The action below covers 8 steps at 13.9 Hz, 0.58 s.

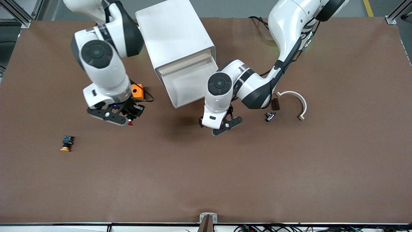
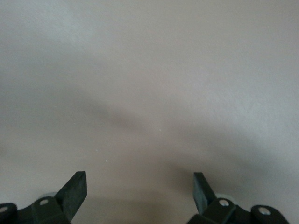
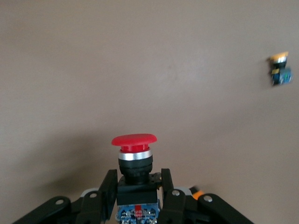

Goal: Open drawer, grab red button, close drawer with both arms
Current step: 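Carry the red button beside the yellow button while the left gripper pushes the drawer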

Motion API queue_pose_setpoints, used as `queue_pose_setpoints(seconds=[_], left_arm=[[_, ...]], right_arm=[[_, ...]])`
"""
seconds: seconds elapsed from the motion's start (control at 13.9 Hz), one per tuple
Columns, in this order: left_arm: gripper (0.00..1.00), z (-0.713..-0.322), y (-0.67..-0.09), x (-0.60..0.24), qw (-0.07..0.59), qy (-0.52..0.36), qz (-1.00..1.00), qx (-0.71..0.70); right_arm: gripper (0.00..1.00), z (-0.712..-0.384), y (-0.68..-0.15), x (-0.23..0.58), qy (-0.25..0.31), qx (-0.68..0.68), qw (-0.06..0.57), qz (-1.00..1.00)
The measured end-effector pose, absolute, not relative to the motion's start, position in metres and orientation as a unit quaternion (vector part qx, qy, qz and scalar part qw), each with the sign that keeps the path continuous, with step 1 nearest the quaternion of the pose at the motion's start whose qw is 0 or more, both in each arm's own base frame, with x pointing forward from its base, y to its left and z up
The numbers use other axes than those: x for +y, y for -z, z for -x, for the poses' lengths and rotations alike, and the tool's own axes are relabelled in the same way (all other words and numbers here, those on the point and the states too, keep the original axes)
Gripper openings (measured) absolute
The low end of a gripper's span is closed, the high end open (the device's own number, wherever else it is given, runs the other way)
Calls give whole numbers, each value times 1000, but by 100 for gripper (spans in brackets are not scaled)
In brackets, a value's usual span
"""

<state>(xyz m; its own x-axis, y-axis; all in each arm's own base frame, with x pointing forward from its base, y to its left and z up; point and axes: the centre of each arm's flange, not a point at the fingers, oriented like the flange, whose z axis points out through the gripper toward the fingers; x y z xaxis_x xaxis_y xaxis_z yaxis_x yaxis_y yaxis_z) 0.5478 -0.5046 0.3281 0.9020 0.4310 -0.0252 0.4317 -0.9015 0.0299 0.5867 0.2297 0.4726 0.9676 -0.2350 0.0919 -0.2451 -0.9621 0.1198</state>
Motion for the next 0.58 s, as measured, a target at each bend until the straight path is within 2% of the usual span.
queue_pose_setpoints(seconds=[0.29, 0.58], left_arm=[[100, -522, -310, -527, 31, 13, -981, 193], [100, -494, -309, -552, 57, 33, -982, 176]], right_arm=[[42, -620, -456, 144, -54, -63, 59, -995], [42, -633, -403, 89, -71, -66, 51, -994]])
